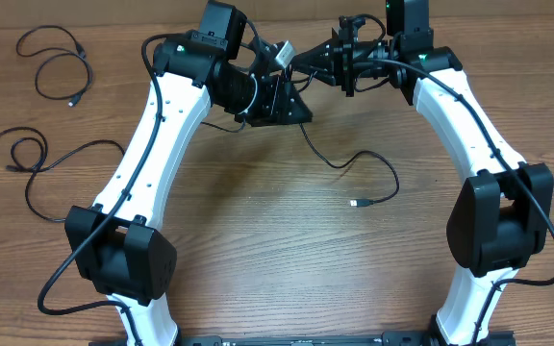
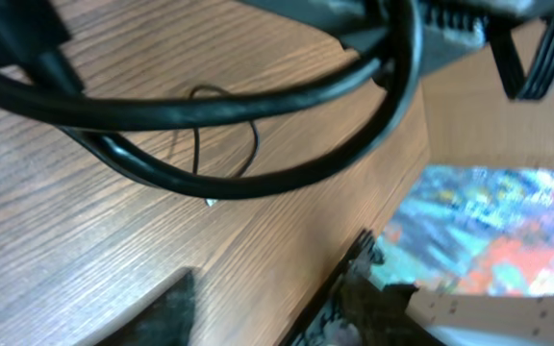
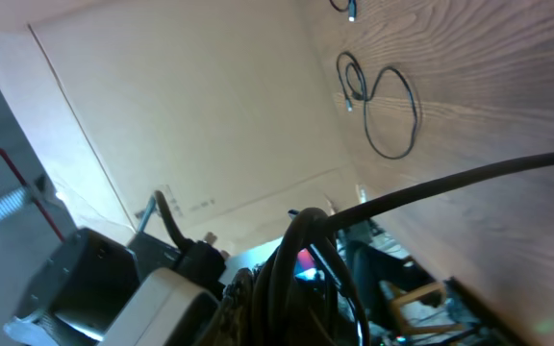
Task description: Untangle cables
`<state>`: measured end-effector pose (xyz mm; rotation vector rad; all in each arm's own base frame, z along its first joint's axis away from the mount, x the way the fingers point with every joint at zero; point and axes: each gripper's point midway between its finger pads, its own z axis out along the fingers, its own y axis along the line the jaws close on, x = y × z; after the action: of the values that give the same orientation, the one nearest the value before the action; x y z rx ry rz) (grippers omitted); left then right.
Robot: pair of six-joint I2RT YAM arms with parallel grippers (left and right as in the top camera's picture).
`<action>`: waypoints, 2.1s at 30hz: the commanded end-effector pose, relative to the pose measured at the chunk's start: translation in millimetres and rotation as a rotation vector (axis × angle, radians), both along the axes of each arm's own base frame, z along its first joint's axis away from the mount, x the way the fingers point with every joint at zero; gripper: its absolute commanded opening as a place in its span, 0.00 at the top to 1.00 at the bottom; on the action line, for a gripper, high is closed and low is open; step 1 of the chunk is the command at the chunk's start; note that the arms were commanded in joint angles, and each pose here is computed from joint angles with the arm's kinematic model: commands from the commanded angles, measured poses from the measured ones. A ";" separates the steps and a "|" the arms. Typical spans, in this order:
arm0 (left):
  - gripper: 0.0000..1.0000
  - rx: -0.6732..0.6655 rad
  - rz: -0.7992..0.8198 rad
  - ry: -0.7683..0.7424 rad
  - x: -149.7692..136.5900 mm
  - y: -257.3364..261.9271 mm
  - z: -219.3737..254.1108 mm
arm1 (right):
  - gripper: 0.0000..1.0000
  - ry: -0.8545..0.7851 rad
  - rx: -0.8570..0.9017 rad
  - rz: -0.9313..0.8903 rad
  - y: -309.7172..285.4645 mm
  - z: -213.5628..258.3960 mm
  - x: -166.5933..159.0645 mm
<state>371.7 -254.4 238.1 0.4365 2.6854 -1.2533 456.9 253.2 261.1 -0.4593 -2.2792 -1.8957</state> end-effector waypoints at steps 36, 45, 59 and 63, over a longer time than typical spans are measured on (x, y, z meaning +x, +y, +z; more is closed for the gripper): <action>0.33 0.062 0.649 0.522 31.9 65.5 -17.0 | 0.96 0.024 -0.020 -0.061 6.2 10.4 5.9; 0.31 0.009 0.639 0.513 38.3 52.4 -9.3 | 0.96 0.066 -0.043 -0.092 20.9 6.2 5.9; 0.32 -0.013 0.643 0.488 45.4 48.8 -6.0 | 0.96 0.131 -0.031 -0.108 21.1 7.1 6.3; 0.31 -0.016 0.653 0.491 46.7 48.9 -5.7 | 0.96 0.135 -0.031 -0.109 21.0 7.0 6.4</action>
<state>418.7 -199.3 233.0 -0.7863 2.7856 -1.2635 463.8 275.5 252.1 -0.7210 -2.2410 -1.7848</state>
